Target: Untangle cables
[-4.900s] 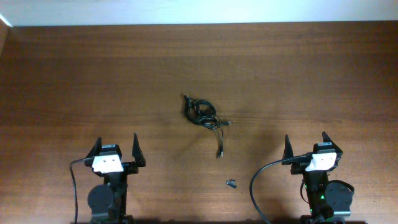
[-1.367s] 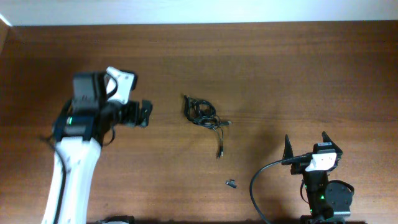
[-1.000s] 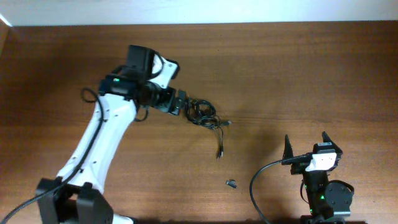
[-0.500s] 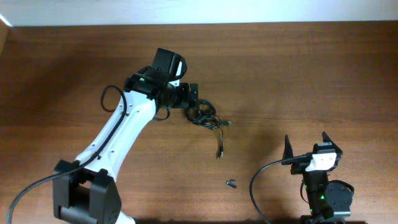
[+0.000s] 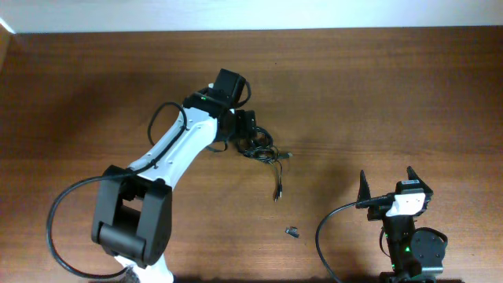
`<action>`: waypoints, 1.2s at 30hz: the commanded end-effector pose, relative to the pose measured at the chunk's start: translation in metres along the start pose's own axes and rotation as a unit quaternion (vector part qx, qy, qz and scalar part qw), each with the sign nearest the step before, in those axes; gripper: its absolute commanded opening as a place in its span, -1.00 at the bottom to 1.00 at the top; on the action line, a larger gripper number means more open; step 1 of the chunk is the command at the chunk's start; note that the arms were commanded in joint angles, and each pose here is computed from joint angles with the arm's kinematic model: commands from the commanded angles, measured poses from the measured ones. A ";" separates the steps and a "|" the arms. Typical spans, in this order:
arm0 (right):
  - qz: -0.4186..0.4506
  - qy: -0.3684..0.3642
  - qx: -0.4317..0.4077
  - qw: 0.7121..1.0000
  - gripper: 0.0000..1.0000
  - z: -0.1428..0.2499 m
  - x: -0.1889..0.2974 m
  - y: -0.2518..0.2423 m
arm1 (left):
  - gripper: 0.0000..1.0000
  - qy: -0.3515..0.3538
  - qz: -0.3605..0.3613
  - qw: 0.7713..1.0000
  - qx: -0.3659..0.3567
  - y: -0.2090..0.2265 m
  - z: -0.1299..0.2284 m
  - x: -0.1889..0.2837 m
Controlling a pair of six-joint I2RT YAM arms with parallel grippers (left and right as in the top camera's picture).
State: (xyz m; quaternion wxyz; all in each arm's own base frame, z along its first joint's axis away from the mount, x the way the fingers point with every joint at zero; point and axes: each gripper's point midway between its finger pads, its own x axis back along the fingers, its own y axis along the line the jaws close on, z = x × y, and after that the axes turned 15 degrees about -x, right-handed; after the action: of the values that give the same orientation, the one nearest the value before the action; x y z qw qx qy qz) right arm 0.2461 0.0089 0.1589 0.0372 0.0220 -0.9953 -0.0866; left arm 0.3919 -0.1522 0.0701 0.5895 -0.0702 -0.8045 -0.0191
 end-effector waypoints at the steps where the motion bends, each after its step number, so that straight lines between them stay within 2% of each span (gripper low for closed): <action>1: -0.008 0.003 0.004 1.000 0.98 0.002 0.000 0.003 | 0.98 0.002 -0.015 0.999 0.033 0.003 -0.004 -0.009; 7: -0.008 0.003 0.004 1.000 0.98 0.002 0.000 0.003 | 0.98 0.036 -0.021 0.998 0.038 0.004 0.010 -0.034; 13: -0.008 0.003 0.004 1.000 0.98 0.002 0.000 0.003 | 0.98 0.047 -0.024 0.998 0.037 0.005 0.016 -0.039; 22: -0.008 0.003 0.004 1.000 0.98 0.002 0.000 0.003 | 0.96 0.042 -0.018 0.999 0.017 -0.022 0.021 -0.041; 30: -0.008 0.003 0.004 1.000 0.98 0.002 0.000 0.003 | 0.68 0.064 -0.024 0.997 0.039 -0.020 0.031 -0.056; 33: -0.008 0.003 0.004 1.000 0.98 0.002 0.000 0.003 | 0.67 0.067 -0.022 0.997 0.039 -0.021 0.032 -0.058; 36: -0.008 0.003 0.004 1.000 0.97 0.002 0.000 0.003 | 0.36 0.065 -0.021 0.997 0.039 -0.021 0.031 -0.058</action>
State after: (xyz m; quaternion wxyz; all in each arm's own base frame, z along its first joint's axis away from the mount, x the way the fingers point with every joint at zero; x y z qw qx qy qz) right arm 0.2461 0.0089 0.1589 0.0372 0.0221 -0.9953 -0.0864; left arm 0.3755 -0.1758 0.0112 0.6402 -0.0346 -0.7674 -0.0040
